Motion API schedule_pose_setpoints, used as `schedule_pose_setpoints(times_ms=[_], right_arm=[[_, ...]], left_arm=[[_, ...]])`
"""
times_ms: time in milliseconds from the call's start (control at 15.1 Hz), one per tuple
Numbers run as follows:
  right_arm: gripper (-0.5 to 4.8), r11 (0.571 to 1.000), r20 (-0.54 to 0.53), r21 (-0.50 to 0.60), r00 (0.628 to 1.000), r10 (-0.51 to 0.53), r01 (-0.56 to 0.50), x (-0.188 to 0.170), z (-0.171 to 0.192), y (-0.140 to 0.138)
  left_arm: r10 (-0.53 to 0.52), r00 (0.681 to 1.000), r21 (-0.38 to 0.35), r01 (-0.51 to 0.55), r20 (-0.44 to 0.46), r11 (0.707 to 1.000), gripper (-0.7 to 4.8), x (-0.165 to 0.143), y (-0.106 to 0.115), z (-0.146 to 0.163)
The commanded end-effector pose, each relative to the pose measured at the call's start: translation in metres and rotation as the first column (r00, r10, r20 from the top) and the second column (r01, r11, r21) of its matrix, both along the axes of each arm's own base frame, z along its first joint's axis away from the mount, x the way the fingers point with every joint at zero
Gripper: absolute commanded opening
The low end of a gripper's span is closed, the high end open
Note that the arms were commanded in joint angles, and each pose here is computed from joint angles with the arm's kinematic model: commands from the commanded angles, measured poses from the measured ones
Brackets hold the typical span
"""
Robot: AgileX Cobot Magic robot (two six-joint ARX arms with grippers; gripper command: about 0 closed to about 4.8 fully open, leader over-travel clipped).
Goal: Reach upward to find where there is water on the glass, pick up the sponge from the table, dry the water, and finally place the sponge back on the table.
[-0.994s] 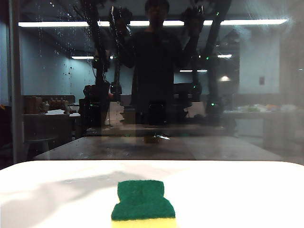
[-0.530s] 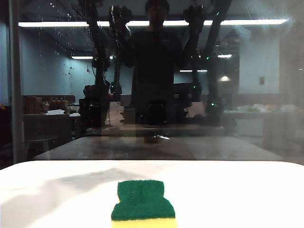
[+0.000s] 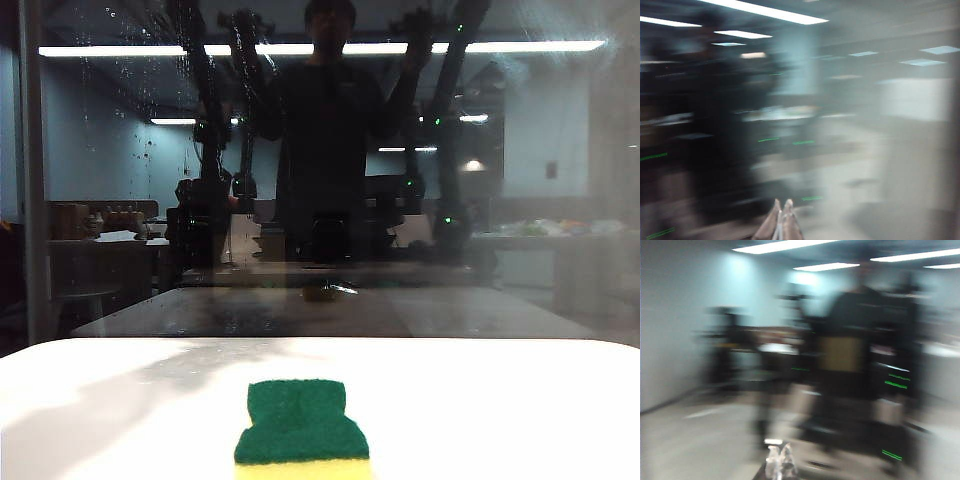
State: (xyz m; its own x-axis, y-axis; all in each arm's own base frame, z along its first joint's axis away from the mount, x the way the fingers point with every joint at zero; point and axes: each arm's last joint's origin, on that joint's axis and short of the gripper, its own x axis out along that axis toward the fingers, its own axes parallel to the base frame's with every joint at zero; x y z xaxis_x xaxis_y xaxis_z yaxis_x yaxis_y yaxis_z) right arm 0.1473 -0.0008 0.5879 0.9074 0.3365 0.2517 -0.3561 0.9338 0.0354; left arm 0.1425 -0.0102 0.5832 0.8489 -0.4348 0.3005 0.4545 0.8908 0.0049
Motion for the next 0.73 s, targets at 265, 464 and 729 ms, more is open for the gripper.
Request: schedule_pose_setpoints(times_ms=[265,464,729], right_arm=[[-0.05,0.932,0.013,-0.050,0.933,-0.359,0.359,-0.0008,-0.0014,-0.0094],[-0.05,0.913,0.015,-0.052,0.915,-0.404,0.404,-0.0009,-0.0013,-0.0108],[-0.05,0.906,0.015,-0.048,0.908,-0.419,0.420,-0.0015,-0.0012,-0.0112]], left_arm=[[0.459,0.888,0.064,-0.460,0.030,0.886,-0.06,0.0003,0.0120,-0.0019],[0.449,0.893,0.072,-0.450,0.039,0.890,-0.06,0.0001,0.0116,-0.0015],[0.448,0.893,0.076,-0.449,0.030,0.890,-0.05,-0.0037,0.0115,-0.0022]])
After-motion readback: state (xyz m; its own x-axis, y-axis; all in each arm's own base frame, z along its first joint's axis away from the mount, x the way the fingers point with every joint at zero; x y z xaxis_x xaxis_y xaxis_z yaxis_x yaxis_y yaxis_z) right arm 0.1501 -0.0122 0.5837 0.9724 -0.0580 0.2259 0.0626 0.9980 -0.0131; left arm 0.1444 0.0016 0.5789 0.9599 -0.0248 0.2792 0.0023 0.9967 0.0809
